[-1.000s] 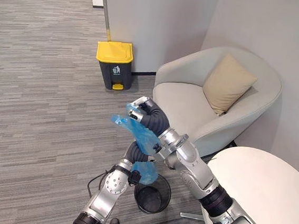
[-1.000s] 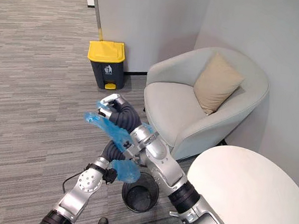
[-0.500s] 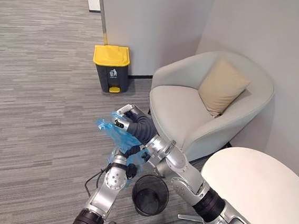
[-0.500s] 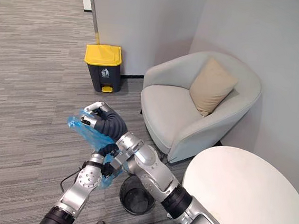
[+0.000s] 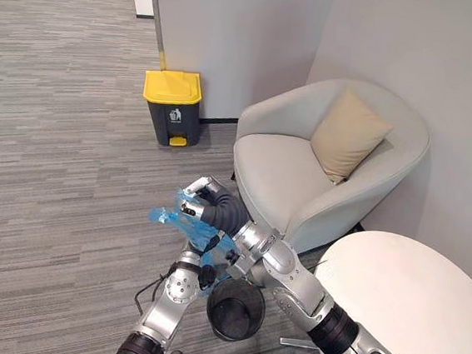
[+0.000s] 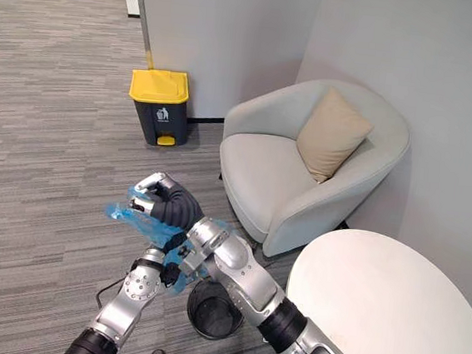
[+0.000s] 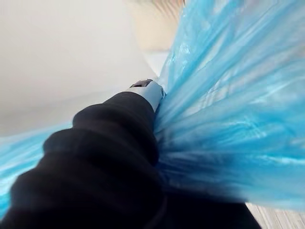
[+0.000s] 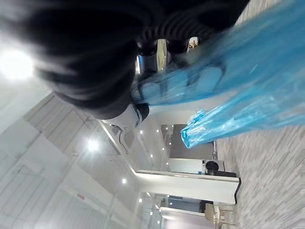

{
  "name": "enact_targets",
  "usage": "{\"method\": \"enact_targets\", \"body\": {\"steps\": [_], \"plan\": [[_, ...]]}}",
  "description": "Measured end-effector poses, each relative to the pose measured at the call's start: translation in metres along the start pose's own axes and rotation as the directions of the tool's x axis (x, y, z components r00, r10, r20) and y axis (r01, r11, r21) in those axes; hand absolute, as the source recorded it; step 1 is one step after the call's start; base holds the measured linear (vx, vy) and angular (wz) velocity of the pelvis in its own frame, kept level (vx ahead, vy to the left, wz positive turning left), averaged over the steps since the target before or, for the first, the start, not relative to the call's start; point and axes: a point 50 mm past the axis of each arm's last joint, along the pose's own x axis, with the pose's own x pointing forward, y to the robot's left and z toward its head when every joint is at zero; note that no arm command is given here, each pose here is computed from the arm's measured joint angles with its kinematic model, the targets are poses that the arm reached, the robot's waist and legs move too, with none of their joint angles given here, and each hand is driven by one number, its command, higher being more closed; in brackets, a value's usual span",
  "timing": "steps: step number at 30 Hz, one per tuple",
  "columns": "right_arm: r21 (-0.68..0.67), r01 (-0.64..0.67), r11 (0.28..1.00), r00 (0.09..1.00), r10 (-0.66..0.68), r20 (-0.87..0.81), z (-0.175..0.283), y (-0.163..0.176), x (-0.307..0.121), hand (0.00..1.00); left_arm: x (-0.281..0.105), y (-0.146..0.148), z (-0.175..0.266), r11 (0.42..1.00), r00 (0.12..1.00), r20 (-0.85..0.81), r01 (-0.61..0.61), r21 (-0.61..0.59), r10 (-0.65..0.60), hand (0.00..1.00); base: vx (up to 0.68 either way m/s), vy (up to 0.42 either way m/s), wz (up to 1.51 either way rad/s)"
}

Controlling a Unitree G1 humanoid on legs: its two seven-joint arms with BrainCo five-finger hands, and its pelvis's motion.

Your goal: Gather rubbish on tea table into small bin, then transfer packed bag to large trash can.

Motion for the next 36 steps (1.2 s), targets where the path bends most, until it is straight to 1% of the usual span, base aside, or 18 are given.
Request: {"method": "enact_targets", "body": {"steps": [2, 8, 10, 11, 12, 17, 19, 20, 21, 24, 28, 30, 32, 33, 34, 35, 36], "plan": [[-0.063, -0.002, 0.998, 1.0, 0.001, -0.009, -0.001, -0.001, -0.001, 0.0, -0.001, 0.0, -0.003, 1.0, 1.0, -0.015, -0.001, -0.004, 0.0, 1.0, 0.0, 0.0, 0.0], [-0.19, -0.003, 0.982, 1.0, 0.0, -0.021, -0.004, 0.001, -0.01, 0.0, -0.007, 0.004, -0.012, 1.0, 0.998, -0.054, -0.019, -0.017, 0.018, 1.0, 0.0, 0.0, 0.0], [-0.297, 0.012, 0.955, 0.999, -0.025, -0.038, -0.004, -0.01, -0.019, 0.0, -0.01, 0.009, -0.017, 0.999, 0.997, -0.076, -0.027, -0.02, 0.026, 1.0, 0.0, 0.0, -0.02], [-0.323, 0.013, 0.946, 0.999, -0.029, -0.045, -0.004, -0.012, -0.021, 0.0, -0.01, 0.01, -0.018, 0.999, 0.997, -0.078, -0.029, -0.02, 0.027, 1.0, 0.01, 0.004, -0.13], [-0.548, -0.032, 0.836, 0.992, -0.04, -0.119, -0.002, -0.033, -0.049, 0.0, -0.018, 0.017, -0.028, 0.999, 0.992, -0.117, -0.042, -0.021, 0.039, 1.0, 0.02, 0.004, -0.13], [-0.629, -0.054, 0.775, 0.991, -0.036, -0.13, 0.002, -0.04, -0.058, 0.0, -0.019, 0.02, -0.031, 0.999, 0.992, -0.123, -0.041, -0.011, 0.039, 1.0, 0.0, 0.0, -0.02], [-0.701, -0.07, 0.709, 0.987, -0.053, -0.152, 0.005, -0.049, -0.069, 0.0, -0.022, 0.028, -0.037, 0.998, 0.987, -0.15, -0.061, -0.02, 0.057, 1.0, 0.0, 0.0, 0.0], [-0.722, -0.053, 0.69, 0.984, -0.086, -0.155, 0.007, -0.055, -0.076, 0.0, -0.025, 0.033, -0.043, 0.997, 0.982, -0.173, -0.077, -0.017, 0.073, 1.0, 0.0, 0.0, 0.0], [-0.732, -0.043, 0.679, 0.983, -0.103, -0.154, 0.008, -0.057, -0.08, 0.0, -0.027, 0.035, -0.045, 0.996, 0.98, -0.183, -0.083, -0.014, 0.079, 1.0, 0.0, 0.0, 0.0], [-0.753, 0.046, 0.657, 0.969, -0.212, -0.126, 0.012, -0.068, -0.096, 0.0, -0.034, 0.044, -0.056, 0.994, 0.968, -0.228, -0.107, -0.006, 0.103, 1.0, 0.0, 0.002, -0.04], [-0.745, 0.132, 0.654, 0.939, -0.324, -0.118, 0.01, -0.075, -0.116, 0.0, -0.042, 0.05, -0.064, 0.99, 0.955, -0.267, -0.142, -0.021, 0.132, 1.0, 0.0, 0.0, 0.0], [-0.729, 0.199, 0.655, 0.91, -0.4, -0.112, 0.007, -0.077, -0.129, 0.0, -0.045, 0.056, -0.07, 0.985, 0.943, -0.295, -0.17, -0.024, 0.155, 1.0, 0.0, 0.0, 0.0], [-0.708, 0.258, 0.657, 0.875, -0.469, -0.117, 0.002, -0.079, -0.14, 0.0, -0.051, 0.061, -0.077, 0.983, 0.931, -0.326, -0.183, -0.021, 0.166, 1.0, 0.0, 0.0, 0.0], [-0.689, 0.295, 0.662, 0.843, -0.52, -0.139, -0.007, -0.082, -0.149, 0.0, -0.057, 0.064, -0.083, 0.981, 0.918, -0.355, -0.194, -0.016, 0.175, 1.0, 0.0, 0.0, 0.0], [-0.661, 0.343, 0.667, 0.797, -0.579, -0.171, -0.018, -0.085, -0.16, 0.0, -0.062, 0.067, -0.09, 0.979, 0.905, -0.383, -0.205, -0.011, 0.185, 1.0, 0.0, 0.0, 0.0], [-0.649, 0.367, 0.666, 0.769, -0.61, -0.191, -0.024, -0.087, -0.166, 0.0, -0.064, 0.068, -0.092, 0.978, 0.899, -0.396, -0.209, -0.009, 0.188, 1.0, 0.0, 0.0, 0.0], [-0.62, 0.411, 0.668, 0.713, -0.66, -0.239, -0.036, -0.089, -0.179, 0.0, -0.067, 0.069, -0.097, 0.977, 0.889, -0.418, -0.211, -0.007, 0.189, 1.0, 0.0, 0.0, 0.0]]}}
